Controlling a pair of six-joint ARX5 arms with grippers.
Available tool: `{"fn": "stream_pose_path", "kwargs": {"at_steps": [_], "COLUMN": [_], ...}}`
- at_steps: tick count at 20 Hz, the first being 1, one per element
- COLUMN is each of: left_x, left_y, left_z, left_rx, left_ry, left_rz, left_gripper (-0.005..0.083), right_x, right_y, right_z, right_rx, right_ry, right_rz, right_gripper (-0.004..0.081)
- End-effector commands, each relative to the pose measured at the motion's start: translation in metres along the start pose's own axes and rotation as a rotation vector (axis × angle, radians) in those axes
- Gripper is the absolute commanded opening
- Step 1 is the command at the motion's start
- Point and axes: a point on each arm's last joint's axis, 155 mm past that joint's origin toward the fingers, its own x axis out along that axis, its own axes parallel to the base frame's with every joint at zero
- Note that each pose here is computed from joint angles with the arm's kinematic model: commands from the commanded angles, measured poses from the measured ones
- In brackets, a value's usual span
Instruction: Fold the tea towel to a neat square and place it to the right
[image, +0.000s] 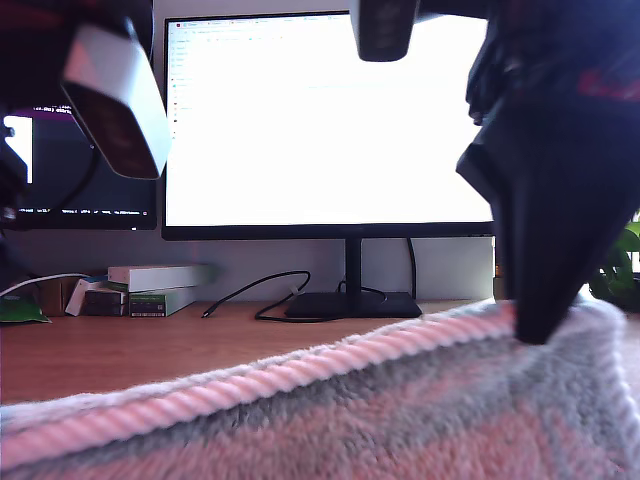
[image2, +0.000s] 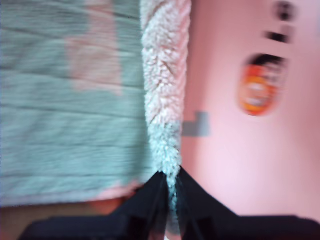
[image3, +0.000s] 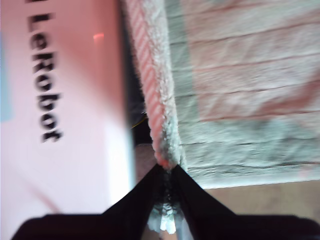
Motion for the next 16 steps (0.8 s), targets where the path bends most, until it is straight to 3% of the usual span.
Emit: {"fn": "stream_pose_path", "kwargs": {"at_steps": [1, 6, 16], "left_x": [0.002, -0.003, -0.024], "left_y": [0.008, 0.033, 0.068], "left_z": [0.001, 0.015, 0.032], "left_rx": [0.008, 0.018, 0.044], "left_ry": [-0.008, -0.084, -0.167], "left_rz": [0.013, 0.083, 0.188], "left_gripper": [-0.0019, -0.002, -0.002], "right_x": [-0.001, 0.0, 0.028], "right_y": [-0.012, -0.046, -0.071], "right_z": [0.0, 0.011, 0.011], "right_rx": [0.023, 0.089, 0.125], "right_ry": [-0.017, -0.086, -0.068], "right_rz": [-0.035, -0.113, -0.109], "right_gripper": [-0.0011, -0.0011, -0.0011]}}
